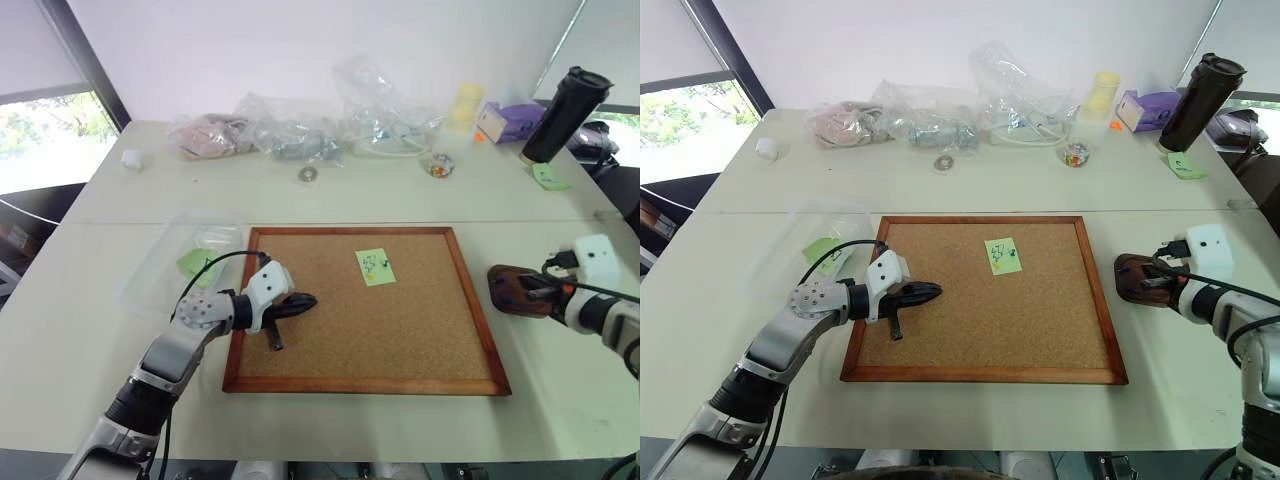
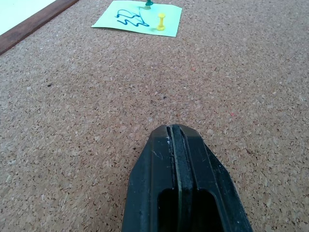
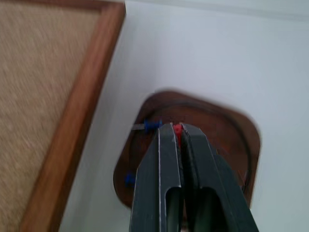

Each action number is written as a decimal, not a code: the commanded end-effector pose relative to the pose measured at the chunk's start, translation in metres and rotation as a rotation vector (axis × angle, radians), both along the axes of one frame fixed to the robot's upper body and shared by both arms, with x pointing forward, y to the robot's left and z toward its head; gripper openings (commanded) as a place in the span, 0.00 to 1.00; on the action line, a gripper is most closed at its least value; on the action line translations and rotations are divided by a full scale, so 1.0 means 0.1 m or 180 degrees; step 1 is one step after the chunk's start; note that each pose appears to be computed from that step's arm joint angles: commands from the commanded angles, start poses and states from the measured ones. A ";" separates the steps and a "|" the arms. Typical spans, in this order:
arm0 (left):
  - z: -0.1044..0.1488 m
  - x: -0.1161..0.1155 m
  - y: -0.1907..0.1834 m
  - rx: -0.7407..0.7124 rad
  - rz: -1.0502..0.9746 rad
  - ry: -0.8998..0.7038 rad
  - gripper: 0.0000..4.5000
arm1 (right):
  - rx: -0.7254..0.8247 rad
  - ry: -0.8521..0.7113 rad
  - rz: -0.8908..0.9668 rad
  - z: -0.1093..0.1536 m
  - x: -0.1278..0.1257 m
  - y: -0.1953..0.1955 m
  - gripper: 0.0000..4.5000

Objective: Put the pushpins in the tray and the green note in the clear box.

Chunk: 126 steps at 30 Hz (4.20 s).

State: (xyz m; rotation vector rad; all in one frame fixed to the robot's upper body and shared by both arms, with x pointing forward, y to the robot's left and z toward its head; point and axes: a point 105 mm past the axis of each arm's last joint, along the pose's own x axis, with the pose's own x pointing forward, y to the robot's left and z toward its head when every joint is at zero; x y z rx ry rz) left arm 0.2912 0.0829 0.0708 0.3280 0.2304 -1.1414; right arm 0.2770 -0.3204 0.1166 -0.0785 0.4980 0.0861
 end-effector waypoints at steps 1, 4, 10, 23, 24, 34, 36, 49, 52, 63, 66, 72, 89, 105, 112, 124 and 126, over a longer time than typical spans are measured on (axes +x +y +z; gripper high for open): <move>-0.32 -0.15 0.00 0.0215 -0.0068 0.0350 0.00 | -0.0035 -0.0168 -0.0026 0.10 0.02 -0.04 0.21; -0.32 -0.15 -0.01 0.0220 -0.0069 0.0342 0.00 | -0.0049 -0.0129 0.0006 0.06 0.01 -0.05 0.57; -0.32 -0.16 -0.01 0.0217 -0.0077 0.0340 0.00 | 0.0015 -0.0194 0.0055 0.09 0.00 -0.03 0.99; -0.31 -0.17 0.00 0.0221 -0.0077 0.0345 0.00 | 0.0295 -0.0545 0.0684 0.41 0.12 0.44 0.99; -0.31 -0.17 0.00 0.0220 -0.0077 0.0347 0.00 | 0.0284 -0.0613 0.0841 0.47 0.14 0.56 0.99; -0.30 -0.14 -0.01 0.0209 -0.0047 0.0334 0.00 | 0.0324 -0.0614 0.1744 0.32 0.49 1.55 0.99; -0.29 -0.14 -0.01 0.0207 -0.0041 0.0323 0.00 | 0.0298 -0.0606 0.1783 0.23 0.56 1.64 0.99; -0.29 -0.17 0.01 0.0203 0.0027 0.0323 0.00 | 0.0336 -0.0485 0.1770 -0.06 0.70 1.74 0.82; -0.28 -0.18 0.02 0.0197 0.0033 0.0324 0.00 | 0.0323 -0.0481 0.1789 -0.08 0.70 1.76 0.51; -0.31 -0.21 0.02 0.0199 0.0034 0.0382 0.00 | 0.0291 -0.0755 0.1810 0.21 0.63 1.73 0.01; -0.34 -0.24 -0.01 0.0191 0.0002 0.0436 0.00 | 0.0297 -0.0905 0.1743 0.40 0.62 1.66 0.01; -0.34 -0.24 -0.02 0.0189 -0.0007 0.0430 0.00 | 0.0321 -0.1149 0.1309 0.72 0.54 1.24 0.01; -0.33 -0.25 -0.03 0.0189 -0.0043 0.0423 0.00 | -0.0013 -0.0526 -0.0042 0.16 0.09 -0.08 0.01; -0.33 -0.25 -0.03 0.0185 -0.0018 0.0417 0.00 | 0.0121 -0.0450 -0.0007 0.07 0.08 -0.03 0.99; -0.34 -0.25 -0.03 0.0179 -0.0013 0.0423 0.00 | 0.0262 -0.0653 0.0270 0.33 0.12 0.17 0.99; -0.35 -0.23 -0.03 0.0167 0.0020 0.0428 0.00 | 0.0372 -0.0591 0.2054 0.34 0.30 1.62 0.99; -0.35 -0.23 -0.03 0.0165 0.0027 0.0429 0.00 | 0.0370 -0.0580 0.2187 0.27 0.35 1.78 0.99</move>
